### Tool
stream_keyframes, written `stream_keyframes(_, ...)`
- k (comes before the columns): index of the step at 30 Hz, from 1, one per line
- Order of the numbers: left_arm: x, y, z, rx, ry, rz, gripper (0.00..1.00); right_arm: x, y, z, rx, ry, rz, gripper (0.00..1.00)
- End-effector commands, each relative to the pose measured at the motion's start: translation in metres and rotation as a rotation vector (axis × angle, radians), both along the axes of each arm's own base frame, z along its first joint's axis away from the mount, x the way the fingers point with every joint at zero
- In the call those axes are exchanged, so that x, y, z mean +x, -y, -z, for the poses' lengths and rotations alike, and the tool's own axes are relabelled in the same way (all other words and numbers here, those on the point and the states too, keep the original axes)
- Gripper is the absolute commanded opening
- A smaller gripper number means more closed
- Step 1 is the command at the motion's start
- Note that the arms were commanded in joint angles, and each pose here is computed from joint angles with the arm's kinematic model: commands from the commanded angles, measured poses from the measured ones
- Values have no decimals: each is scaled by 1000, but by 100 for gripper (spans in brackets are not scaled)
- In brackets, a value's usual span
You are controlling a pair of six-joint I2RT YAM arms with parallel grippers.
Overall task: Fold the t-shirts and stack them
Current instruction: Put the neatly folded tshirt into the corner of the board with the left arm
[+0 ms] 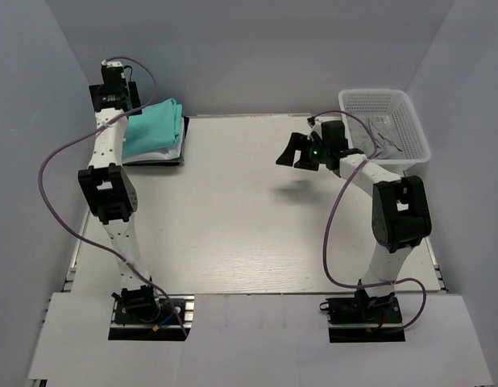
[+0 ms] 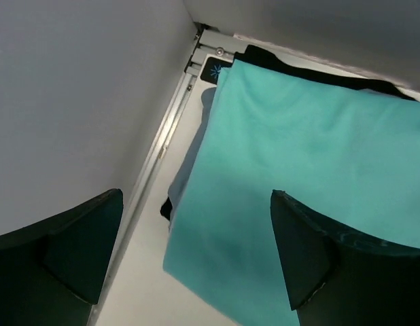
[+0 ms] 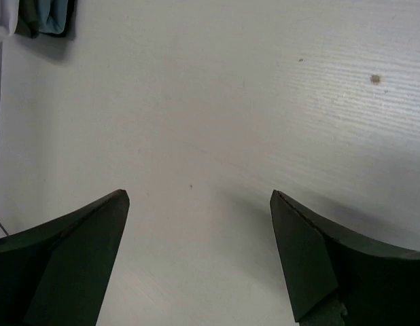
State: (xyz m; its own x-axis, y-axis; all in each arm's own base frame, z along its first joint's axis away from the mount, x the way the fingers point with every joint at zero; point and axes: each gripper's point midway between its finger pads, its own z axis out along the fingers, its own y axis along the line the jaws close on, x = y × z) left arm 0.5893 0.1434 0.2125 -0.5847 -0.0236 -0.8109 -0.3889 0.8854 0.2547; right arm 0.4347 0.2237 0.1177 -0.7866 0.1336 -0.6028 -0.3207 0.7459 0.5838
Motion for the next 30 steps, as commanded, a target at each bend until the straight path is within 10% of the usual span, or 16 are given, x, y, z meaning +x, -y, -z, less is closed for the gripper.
stream_keyframes(1,-35,26,-109,-68,211,15,100,-8,3,-47,2,122,2,90)
stream_keyframes(11,-132,186,-32,-554,133,199,100,-75,35,-49,6,152,101,90)
stream_keyframes(16,-182,237,-21,-568,152,333,100,-105,51,-21,-4,113,164,90)
stream_keyframes(30,-101,219,-25,-416,168,312,100,-101,45,-11,-6,92,127,90)
